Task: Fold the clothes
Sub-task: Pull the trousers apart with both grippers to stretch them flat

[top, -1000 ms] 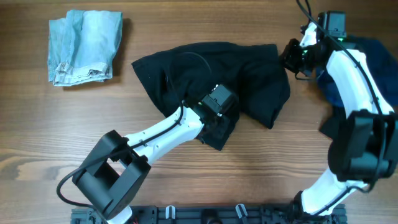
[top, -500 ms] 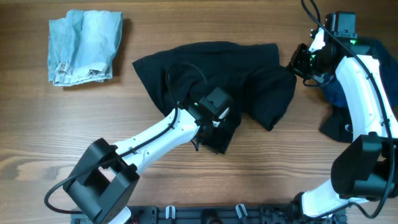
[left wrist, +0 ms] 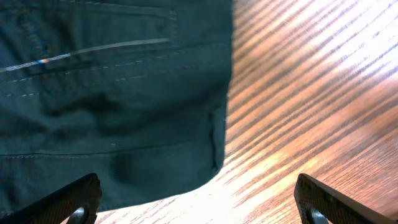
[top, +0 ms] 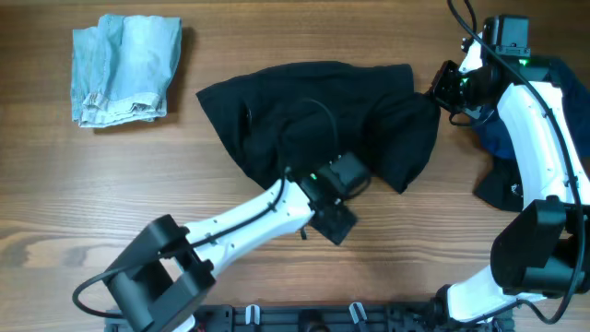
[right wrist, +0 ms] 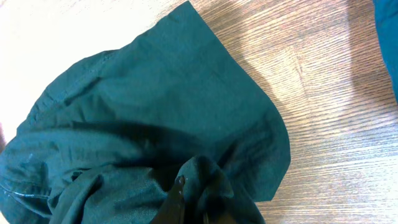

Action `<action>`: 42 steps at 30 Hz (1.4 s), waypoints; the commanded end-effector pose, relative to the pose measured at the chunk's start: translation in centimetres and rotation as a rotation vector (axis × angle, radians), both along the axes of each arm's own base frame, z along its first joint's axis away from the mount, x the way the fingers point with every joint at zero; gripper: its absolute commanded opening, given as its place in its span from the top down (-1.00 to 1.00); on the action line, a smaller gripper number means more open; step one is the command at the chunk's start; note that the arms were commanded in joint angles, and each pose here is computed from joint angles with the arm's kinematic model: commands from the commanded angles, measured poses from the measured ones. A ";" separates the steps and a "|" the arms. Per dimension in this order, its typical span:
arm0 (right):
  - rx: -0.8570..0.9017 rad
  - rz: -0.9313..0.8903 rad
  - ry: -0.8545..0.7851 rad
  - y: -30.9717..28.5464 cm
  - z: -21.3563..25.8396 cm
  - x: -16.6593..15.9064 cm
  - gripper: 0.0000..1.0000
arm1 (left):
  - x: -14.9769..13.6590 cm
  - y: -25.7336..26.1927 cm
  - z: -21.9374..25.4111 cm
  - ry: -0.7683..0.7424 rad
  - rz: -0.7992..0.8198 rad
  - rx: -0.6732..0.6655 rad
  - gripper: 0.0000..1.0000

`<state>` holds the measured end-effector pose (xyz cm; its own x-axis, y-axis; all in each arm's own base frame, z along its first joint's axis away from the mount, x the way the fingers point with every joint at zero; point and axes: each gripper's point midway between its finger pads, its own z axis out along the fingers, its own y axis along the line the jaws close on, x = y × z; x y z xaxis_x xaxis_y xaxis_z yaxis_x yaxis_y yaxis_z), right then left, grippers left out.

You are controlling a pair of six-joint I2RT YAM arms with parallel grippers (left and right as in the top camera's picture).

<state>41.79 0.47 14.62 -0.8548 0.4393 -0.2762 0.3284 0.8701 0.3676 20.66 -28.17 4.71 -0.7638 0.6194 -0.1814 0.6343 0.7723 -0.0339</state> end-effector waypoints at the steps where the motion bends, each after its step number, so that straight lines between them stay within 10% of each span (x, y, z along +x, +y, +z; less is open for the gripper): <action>1: -0.024 0.003 -0.045 -0.3 1.5 0.4 0.91 | 0.4 -0.2 -0.6 -0.060 -0.051 0.063 -0.99; 14: -0.012 0.011 -0.048 -0.1 1.6 0.4 0.91 | 1.4 0.9 -4.4 -0.081 -0.044 0.190 -0.88; 20: -0.012 0.012 -0.046 -0.1 1.6 0.3 0.92 | 1.9 0.7 -4.3 -0.106 -0.040 0.185 -0.12; 24: -0.011 0.011 -0.039 -0.1 1.5 0.2 0.91 | 1.8 0.9 -4.3 -0.100 -0.040 0.193 0.92; 42: -0.115 -0.038 0.027 -1.6 4.1 -4.6 0.92 | 2.6 9.8 7.9 -0.202 0.310 0.155 0.92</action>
